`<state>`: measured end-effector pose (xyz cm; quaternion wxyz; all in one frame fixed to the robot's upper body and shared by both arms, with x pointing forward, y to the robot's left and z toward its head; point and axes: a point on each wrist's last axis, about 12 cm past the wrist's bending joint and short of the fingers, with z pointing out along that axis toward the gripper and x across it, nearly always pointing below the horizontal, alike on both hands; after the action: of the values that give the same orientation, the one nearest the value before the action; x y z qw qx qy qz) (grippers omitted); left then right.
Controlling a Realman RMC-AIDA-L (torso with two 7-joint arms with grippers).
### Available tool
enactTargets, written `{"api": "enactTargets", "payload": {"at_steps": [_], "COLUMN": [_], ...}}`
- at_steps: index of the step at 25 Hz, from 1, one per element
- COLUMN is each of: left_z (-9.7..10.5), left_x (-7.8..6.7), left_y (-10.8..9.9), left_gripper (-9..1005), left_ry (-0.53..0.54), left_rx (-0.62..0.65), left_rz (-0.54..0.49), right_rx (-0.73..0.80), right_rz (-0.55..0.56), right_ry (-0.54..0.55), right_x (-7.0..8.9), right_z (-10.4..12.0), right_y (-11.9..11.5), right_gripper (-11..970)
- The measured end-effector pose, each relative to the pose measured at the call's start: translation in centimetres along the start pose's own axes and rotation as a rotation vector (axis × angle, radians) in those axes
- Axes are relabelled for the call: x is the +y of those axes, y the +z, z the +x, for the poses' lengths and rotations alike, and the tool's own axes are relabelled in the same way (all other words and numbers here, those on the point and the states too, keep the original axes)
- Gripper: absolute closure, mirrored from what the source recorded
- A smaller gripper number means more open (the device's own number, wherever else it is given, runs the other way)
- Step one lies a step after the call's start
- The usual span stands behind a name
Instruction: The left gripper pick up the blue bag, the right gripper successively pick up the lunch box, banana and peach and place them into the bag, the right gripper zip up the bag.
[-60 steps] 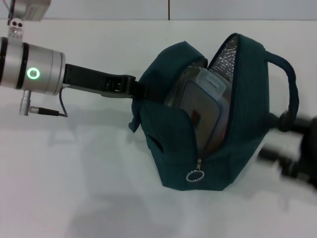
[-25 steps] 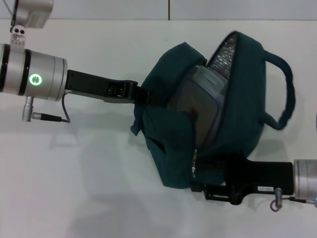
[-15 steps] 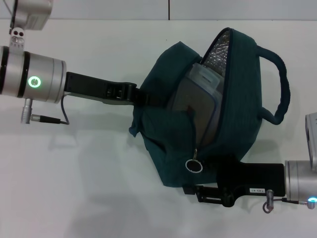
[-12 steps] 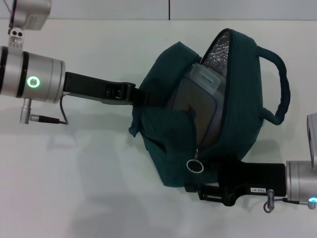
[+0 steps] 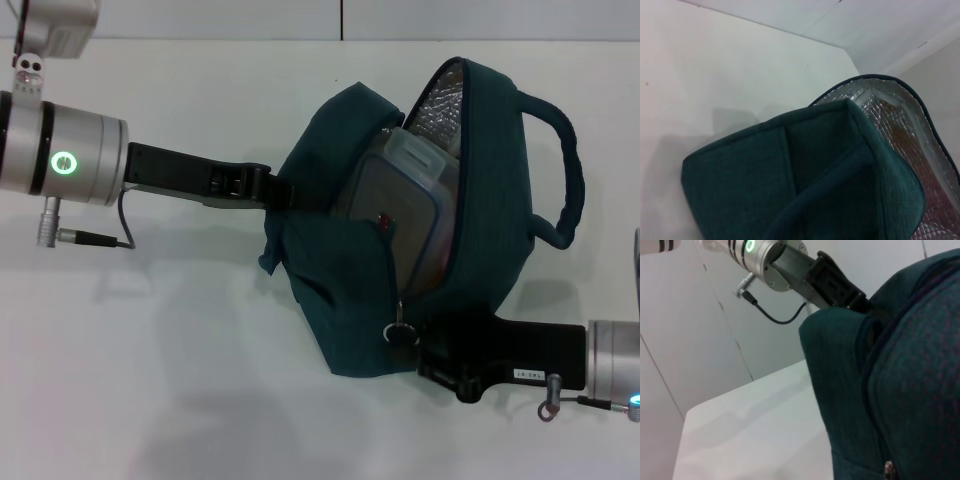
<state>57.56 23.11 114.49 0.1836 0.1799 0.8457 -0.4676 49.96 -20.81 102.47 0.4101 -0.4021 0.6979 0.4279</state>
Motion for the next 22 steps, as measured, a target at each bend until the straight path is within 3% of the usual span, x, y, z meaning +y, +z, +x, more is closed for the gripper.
{"api": "enactTargets", "payload": {"at_steps": [6,8,15,22], "left_z": [0.0,0.0,0.1,0.2], "left_x": [0.1,0.1,0.0,0.0], "left_y": [-0.1,-0.1,0.0,0.1], "left_gripper": [948,948,948,947], "left_ry": [0.0,0.0,-0.006,-0.008], "left_rx": [-0.002,-0.002,-0.002,-0.001], "left_rz": [-0.002,-0.002,0.0,0.003], "right_rx": [-0.017,-0.017,-0.047,-0.213], "right_rz": [0.033,0.036,0.056,0.048], "right_ry": [0.019,0.023,0.052,0.049], "right_x": [-0.2,-0.2,-0.1,0.8], "right_z": [0.2,0.4,0.8,0.3], "right_y": [-0.7,-0.8,-1.7,-4.2], "right_gripper": [796,953,956,957]}}
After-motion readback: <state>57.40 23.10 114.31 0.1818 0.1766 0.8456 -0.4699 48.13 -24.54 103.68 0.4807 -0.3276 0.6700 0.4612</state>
